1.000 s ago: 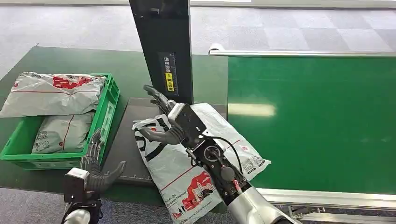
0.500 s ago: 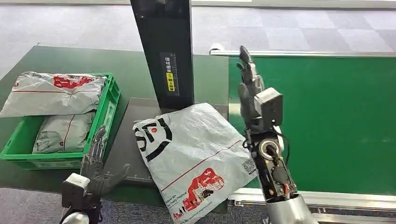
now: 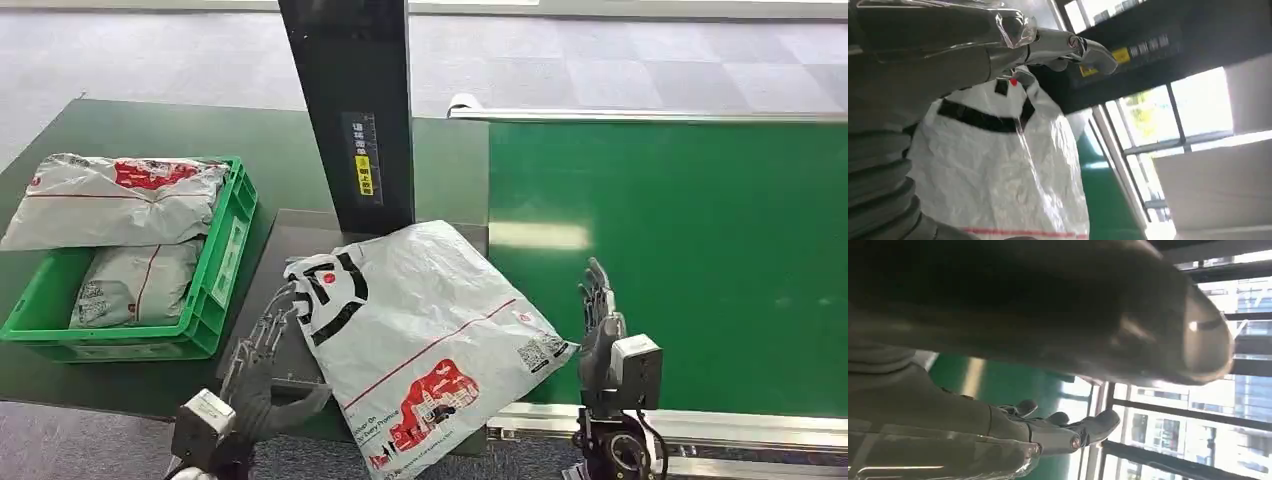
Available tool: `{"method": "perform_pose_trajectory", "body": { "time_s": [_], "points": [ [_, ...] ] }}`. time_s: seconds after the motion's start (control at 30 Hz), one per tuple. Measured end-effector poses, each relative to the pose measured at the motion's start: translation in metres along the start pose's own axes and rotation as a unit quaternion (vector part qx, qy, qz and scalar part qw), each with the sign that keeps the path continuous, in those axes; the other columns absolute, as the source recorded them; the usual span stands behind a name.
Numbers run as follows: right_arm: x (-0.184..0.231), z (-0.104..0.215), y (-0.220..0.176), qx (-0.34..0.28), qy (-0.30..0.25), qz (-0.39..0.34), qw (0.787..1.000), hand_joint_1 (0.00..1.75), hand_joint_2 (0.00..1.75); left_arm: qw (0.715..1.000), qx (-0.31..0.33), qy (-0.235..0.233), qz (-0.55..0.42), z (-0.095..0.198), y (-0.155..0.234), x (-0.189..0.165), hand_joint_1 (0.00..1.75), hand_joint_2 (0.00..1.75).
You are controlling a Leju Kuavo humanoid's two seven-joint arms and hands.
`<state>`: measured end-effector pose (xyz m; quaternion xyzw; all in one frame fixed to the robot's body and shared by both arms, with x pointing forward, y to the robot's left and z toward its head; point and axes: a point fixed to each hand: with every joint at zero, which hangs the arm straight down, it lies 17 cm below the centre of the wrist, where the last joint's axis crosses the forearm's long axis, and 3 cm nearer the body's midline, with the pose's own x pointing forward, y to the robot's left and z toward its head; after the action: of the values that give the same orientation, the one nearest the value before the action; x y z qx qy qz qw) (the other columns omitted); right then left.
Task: Moved the parcel from conveyor to table for the left to box.
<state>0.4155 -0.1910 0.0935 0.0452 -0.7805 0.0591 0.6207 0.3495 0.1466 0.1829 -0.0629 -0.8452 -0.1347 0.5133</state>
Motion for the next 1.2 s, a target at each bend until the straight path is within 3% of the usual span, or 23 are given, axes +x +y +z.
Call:
{"method": "perform_pose_trajectory", "body": {
  "time_s": [0.23,0.4,0.67,0.97,1.0,1.07,1.2],
  "points": [
    [-0.011,0.014,0.007,-0.006,0.017,-0.008,1.0,0.0,1.75,0.993,-0.112,0.006,-0.028,0.0,-0.069,-0.012,0.0,1.75],
    [-0.008,0.016,0.006,-0.009,0.014,-0.012,1.0,0.0,1.75,0.974,-0.174,0.008,-0.143,0.002,-0.101,-0.043,0.0,1.75],
    [-0.001,0.011,0.009,-0.001,0.005,-0.019,1.0,0.0,1.75,0.861,-0.223,-0.028,-0.456,-0.023,-0.118,-0.102,0.0,1.75],
    [0.003,0.007,0.012,0.0,0.002,-0.025,1.0,0.0,1.75,0.772,-0.237,-0.064,-0.587,-0.051,-0.122,-0.119,0.0,1.75],
    [0.003,0.007,0.011,-0.001,0.001,-0.025,1.0,0.0,1.75,0.762,-0.238,-0.067,-0.599,-0.054,-0.122,-0.121,1.52,1.75],
    [0.003,0.006,0.012,-0.002,0.001,-0.027,1.0,0.0,1.75,0.743,-0.243,-0.067,-0.62,-0.059,-0.119,-0.126,1.52,1.75],
    [0.003,0.006,0.013,-0.002,0.002,-0.027,1.0,0.0,1.75,0.752,-0.26,-0.056,-0.604,-0.063,-0.117,-0.136,1.52,1.75]
  ]
}}
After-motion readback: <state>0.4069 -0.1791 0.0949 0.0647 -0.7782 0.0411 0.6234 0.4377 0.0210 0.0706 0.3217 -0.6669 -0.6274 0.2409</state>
